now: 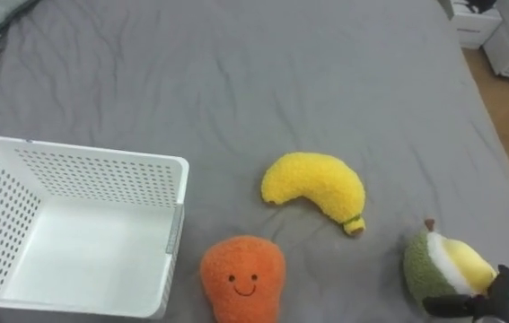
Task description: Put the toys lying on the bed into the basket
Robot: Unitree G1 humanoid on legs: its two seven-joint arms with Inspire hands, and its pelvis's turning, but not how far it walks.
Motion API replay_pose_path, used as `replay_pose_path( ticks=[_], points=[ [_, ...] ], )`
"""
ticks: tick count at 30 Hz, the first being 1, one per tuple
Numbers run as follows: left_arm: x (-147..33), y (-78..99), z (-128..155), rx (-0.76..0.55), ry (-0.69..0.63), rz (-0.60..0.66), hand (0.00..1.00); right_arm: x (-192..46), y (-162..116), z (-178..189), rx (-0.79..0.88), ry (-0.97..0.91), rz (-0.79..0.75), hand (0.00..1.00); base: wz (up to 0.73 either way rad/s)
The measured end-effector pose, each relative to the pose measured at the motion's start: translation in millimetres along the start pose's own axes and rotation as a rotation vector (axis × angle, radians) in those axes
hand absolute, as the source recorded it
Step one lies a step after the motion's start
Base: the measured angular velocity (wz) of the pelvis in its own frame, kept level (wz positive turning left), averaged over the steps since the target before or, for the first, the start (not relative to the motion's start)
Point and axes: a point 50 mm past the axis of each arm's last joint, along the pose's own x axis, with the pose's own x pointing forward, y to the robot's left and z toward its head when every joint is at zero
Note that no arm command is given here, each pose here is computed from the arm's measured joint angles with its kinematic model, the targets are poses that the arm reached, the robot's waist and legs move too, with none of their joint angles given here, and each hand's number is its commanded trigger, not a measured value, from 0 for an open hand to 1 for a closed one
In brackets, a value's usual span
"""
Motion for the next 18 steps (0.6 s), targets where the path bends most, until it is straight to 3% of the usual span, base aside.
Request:
replay_pose_path(
  ticks=[14,18],
  points=[
    [1.7,1.0,12.6,-0.091,-0.028,-0.005,0.00,4.8,-2.5,0.8,-0.118,-0.005,-0.045,0.00,0.00],
    [1.9,-6.4,23.7,-0.126,-0.050,-0.049,0.00,7.2,-7.8,10.3,-0.120,-0.033,-0.107,0.00,0.00]
  ],
)
